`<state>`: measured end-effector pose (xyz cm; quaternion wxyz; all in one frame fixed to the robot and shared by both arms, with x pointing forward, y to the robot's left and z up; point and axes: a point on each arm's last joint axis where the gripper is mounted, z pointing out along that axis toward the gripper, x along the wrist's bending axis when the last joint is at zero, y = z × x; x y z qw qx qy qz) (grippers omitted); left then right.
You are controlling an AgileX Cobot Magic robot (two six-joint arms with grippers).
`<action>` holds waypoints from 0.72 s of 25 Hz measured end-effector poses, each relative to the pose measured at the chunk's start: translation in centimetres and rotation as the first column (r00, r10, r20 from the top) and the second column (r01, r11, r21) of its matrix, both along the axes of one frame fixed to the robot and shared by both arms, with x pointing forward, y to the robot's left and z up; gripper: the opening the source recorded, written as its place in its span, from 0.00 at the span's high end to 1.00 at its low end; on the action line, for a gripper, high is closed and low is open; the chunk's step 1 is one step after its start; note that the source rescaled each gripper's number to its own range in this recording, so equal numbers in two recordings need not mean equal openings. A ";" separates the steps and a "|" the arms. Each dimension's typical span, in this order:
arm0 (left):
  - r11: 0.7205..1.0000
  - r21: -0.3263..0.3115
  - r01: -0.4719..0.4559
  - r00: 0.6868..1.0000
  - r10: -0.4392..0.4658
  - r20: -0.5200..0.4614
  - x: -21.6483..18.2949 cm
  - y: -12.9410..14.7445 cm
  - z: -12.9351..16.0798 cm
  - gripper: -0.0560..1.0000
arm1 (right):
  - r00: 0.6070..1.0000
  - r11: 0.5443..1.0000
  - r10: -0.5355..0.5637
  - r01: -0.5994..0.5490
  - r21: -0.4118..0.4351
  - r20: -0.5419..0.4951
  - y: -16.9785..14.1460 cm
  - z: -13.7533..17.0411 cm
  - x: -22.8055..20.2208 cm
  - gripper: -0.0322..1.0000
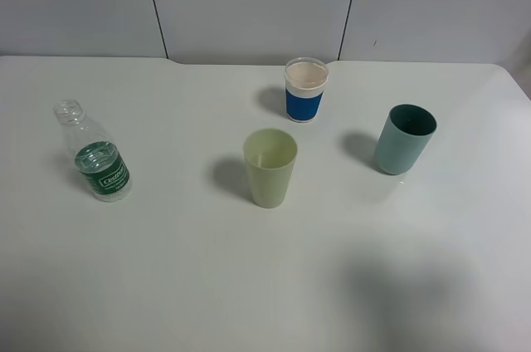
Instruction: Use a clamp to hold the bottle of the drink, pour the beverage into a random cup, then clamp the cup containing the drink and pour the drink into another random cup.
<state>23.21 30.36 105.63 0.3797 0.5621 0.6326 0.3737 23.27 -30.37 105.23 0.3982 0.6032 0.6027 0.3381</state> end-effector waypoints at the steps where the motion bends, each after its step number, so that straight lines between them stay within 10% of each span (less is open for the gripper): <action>1: 1.000 0.000 0.000 1.000 0.000 0.000 0.0 0.0 0.0 0.00 | 1.000 1.000 0.000 0.000 0.000 0.000 0.0 0.0 0.0 0.00; 18: 1.000 -0.001 0.001 1.000 -0.001 0.000 0.0 0.0 0.0 0.00 | 1.000 1.000 0.000 0.000 0.000 0.000 0.0 0.0 0.0 0.00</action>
